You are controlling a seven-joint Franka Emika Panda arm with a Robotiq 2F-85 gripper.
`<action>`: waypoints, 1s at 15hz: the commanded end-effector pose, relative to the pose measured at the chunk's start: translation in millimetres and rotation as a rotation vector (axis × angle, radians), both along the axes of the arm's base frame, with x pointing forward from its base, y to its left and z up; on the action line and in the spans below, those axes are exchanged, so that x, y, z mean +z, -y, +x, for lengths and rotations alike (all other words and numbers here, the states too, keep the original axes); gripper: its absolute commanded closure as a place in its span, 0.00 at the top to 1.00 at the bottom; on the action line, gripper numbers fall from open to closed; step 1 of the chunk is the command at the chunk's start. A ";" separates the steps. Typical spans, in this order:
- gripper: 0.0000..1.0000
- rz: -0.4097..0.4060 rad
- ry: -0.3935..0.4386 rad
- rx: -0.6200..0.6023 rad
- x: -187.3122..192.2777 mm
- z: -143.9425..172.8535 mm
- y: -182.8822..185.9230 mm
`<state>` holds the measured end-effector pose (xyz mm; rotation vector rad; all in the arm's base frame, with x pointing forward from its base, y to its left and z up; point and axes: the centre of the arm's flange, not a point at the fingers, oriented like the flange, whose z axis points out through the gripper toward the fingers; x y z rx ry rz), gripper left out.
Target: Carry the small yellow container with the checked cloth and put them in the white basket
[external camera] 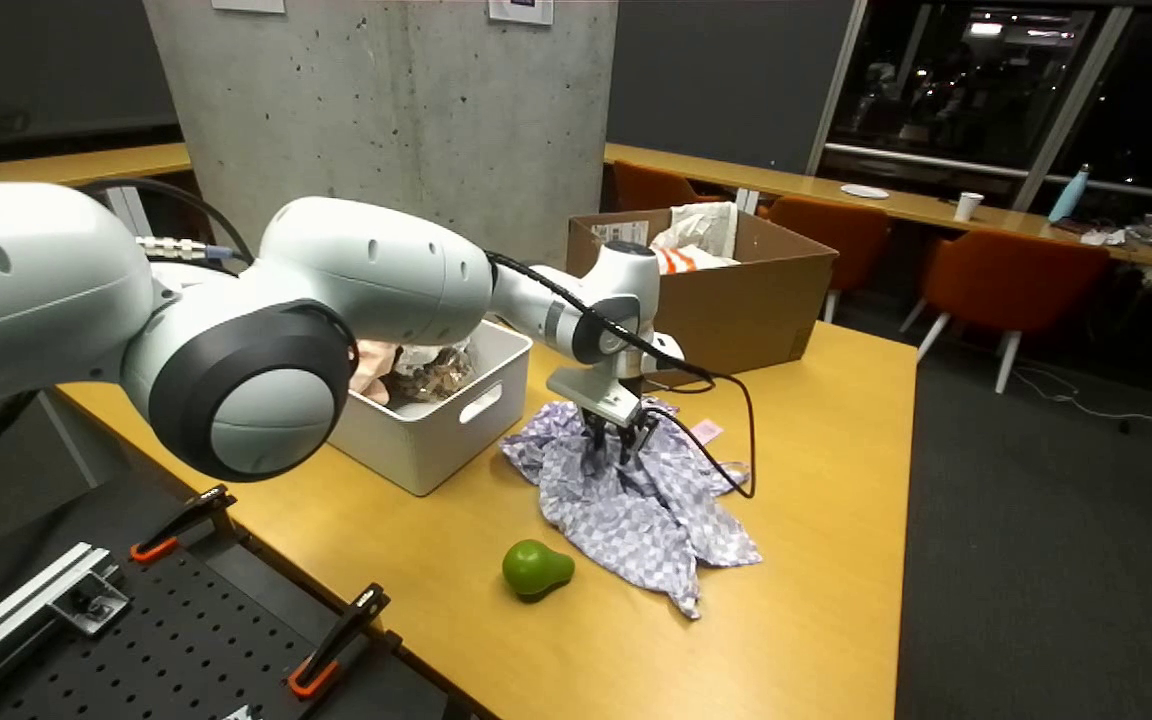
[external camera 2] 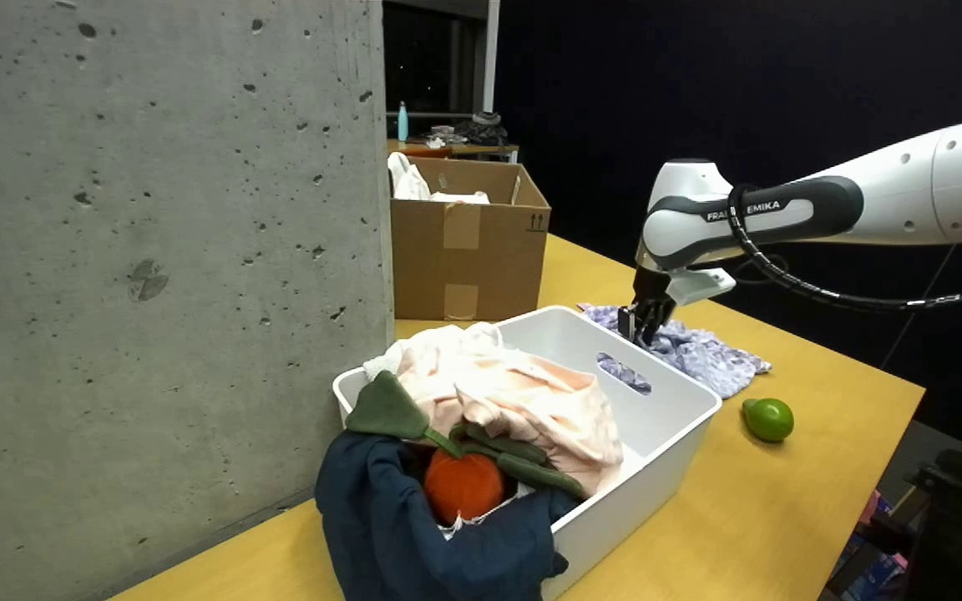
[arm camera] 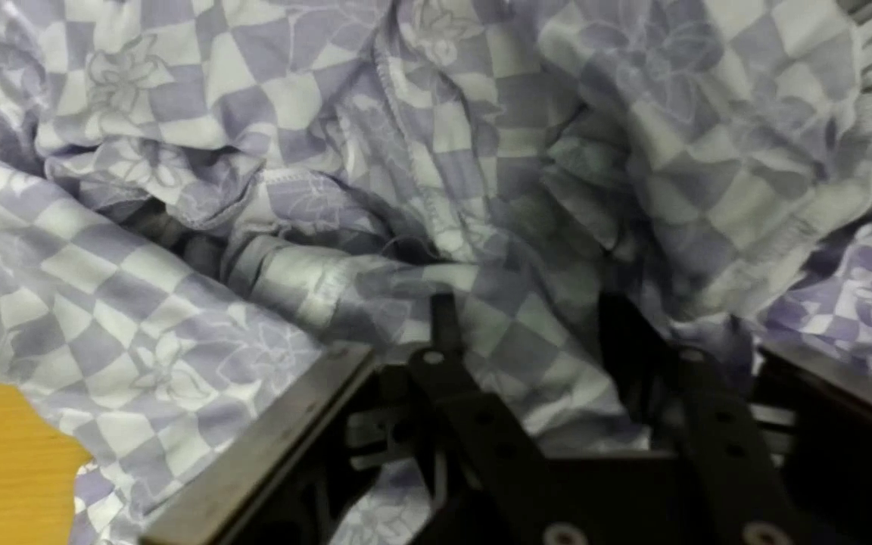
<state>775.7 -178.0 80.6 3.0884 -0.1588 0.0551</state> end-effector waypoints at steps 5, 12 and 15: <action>0.52 0.002 0.017 -0.008 0.7 49.8 23.6; 0.99 -0.017 0.118 0.013 54.7 56.2 12.8; 1.00 -0.015 0.113 0.014 59.7 19.9 2.7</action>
